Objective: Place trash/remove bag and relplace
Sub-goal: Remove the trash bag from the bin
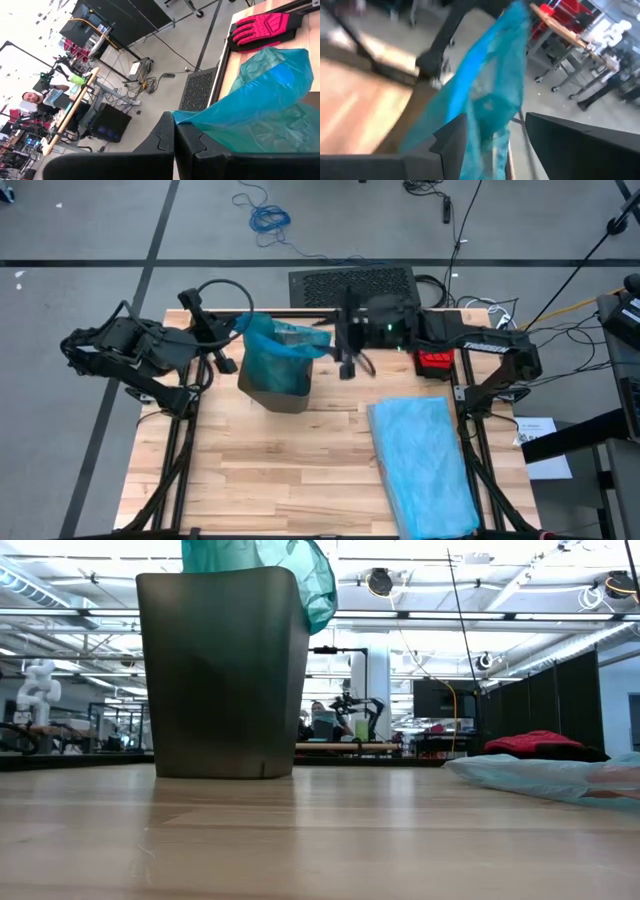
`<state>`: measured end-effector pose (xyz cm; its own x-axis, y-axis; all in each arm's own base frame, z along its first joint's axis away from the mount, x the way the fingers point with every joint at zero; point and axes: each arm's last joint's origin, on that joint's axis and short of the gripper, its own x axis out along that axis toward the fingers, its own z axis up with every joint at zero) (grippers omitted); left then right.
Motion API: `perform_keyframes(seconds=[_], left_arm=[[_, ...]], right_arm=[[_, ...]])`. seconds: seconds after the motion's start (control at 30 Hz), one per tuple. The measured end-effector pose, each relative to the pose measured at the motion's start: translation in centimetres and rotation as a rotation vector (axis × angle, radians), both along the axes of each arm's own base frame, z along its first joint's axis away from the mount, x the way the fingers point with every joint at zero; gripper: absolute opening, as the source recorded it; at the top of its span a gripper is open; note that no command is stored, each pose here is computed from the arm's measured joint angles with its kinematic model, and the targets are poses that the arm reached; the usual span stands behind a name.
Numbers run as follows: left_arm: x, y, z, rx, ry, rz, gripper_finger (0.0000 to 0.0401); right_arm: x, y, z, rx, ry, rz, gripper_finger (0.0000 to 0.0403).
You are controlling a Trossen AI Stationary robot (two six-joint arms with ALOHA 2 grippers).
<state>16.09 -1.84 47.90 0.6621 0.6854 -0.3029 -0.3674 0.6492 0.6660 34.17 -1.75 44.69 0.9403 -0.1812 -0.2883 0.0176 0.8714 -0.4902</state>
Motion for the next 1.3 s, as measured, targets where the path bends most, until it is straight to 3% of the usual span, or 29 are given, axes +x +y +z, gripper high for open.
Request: perform_keyframes(seconds=[0.17, 0.3, 0.4, 0.67, 0.77, 0.93, 1.13, 1.3], left_arm=[[0.1, 0.0, 0.0, 0.015, -0.008, 0.032, 0.0000], [-0.1, 0.2, 0.2, 0.038, -0.053, 0.121, 0.0000], [-0.1, 0.2, 0.2, 0.039, -0.067, 0.135, 0.0000], [-0.1, 0.2, 0.2, 0.040, -0.071, 0.139, 0.0000], [-0.1, 0.2, 0.2, 0.037, -0.060, 0.129, 0.0000], [0.0, 0.1, 0.0, -0.002, -0.043, 0.067, 0.0000], [0.3, -0.1, -0.2, -0.029, -0.016, 0.013, 0.0000], [0.3, -0.1, -0.3, -0.034, 0.014, -0.023, 0.0000]], right_arm=[[0.6, 2.2, -1.7, -0.218, 0.150, -0.170, 0.0199], [2.1, 3.9, -3.9, -0.245, 0.236, -0.181, 0.0199], [3.2, 4.2, -5.2, -0.280, 0.260, -0.266, 0.0199], [5.0, 2.1, -6.5, -0.292, 0.231, -0.473, 0.0195], [5.1, 1.0, -6.1, -0.280, 0.199, -0.503, 0.0158], [4.3, 0.0, -5.2, -0.271, 0.199, -0.446, 0.0022], [3.1, -1.0, -4.3, -0.151, 0.204, -0.278, 0.0002], [1.6, -1.5, -2.5, 0.149, 0.256, -0.018, 0.0000]])
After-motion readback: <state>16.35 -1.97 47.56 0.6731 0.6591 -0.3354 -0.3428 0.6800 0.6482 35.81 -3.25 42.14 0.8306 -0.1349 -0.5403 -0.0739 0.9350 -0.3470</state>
